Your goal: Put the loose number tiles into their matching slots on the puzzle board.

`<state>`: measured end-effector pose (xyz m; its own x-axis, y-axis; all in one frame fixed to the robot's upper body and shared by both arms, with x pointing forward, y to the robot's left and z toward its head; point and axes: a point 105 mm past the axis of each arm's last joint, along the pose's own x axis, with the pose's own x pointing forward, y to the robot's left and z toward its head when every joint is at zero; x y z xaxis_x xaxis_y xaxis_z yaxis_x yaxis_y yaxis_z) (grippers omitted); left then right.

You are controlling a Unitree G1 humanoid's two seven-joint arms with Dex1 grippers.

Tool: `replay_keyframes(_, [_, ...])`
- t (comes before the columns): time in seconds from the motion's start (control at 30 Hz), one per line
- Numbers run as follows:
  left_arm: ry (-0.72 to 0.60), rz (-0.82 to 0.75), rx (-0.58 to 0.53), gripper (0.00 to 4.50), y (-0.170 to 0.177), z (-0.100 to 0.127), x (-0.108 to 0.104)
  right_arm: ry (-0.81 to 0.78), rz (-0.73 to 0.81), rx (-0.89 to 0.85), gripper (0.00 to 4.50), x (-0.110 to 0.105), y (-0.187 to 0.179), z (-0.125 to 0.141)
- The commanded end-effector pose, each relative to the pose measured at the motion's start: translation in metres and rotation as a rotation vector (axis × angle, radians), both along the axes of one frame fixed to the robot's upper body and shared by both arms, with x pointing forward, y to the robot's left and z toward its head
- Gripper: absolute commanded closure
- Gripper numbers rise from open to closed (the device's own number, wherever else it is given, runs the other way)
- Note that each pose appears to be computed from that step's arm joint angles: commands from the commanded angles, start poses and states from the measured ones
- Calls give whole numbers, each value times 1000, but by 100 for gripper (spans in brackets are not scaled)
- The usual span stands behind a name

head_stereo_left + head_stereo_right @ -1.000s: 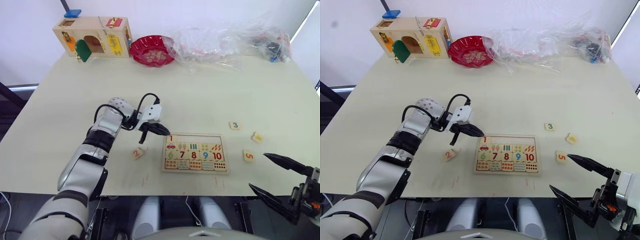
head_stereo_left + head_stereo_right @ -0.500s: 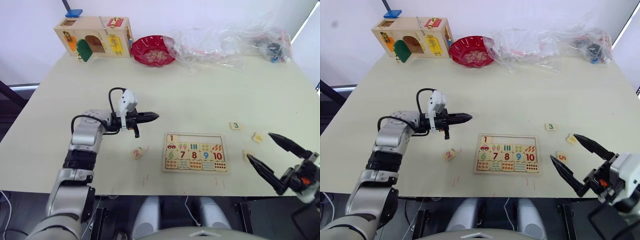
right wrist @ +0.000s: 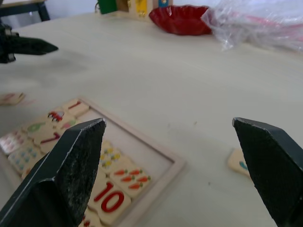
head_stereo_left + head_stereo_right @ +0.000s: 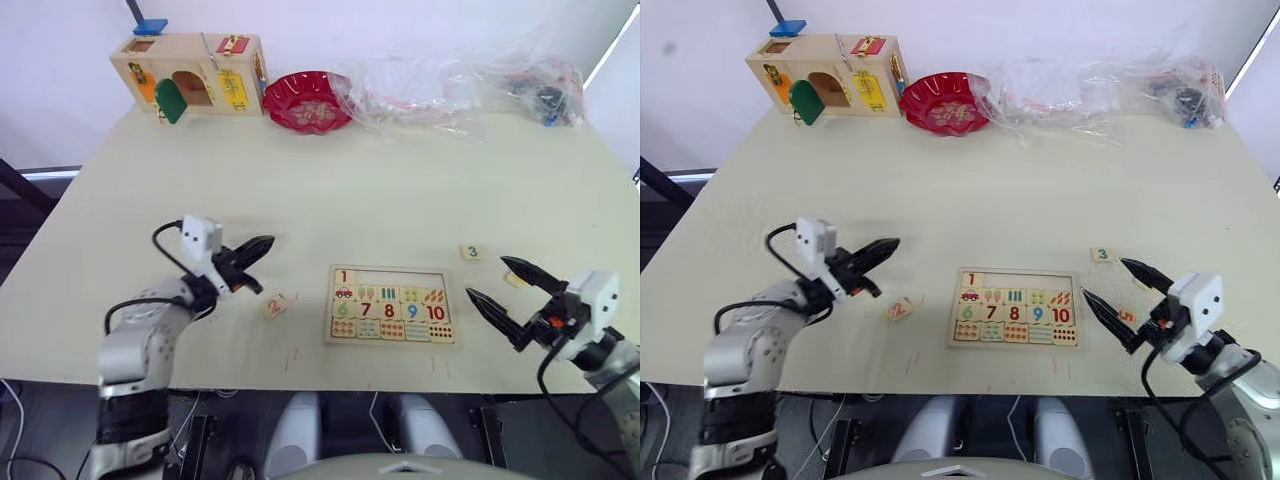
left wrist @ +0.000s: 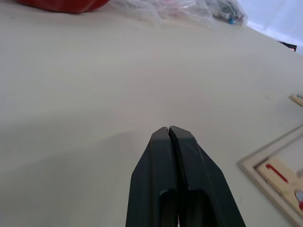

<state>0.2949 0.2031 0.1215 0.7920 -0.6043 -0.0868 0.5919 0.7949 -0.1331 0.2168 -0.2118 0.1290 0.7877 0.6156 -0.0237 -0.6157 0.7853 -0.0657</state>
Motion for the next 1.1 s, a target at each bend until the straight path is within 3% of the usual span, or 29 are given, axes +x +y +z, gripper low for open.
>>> replay_keyframes(0.03, [-6,-30,9,318,20,8,-27,23,6,-37,0,-22,-30,5])
replay_keyframes(0.2, [80,-50,36,75,34,-9,-60,87,9,-44,0,-44,-48,2])
replay_keyframes(0.27, [118,-62,57,4,42,-18,-74,106,-4,-48,0,-52,-54,1])
replay_keyframes(0.43, [166,-69,105,4,62,-30,-93,146,-46,-73,0,-67,-67,-4])
replay_keyframes(0.77, [155,-116,125,4,61,-30,-94,161,-78,-96,0,-78,-76,-7])
replay_keyframes(1.1, [129,-352,257,4,48,-20,-82,57,225,-124,0,-81,-30,21])
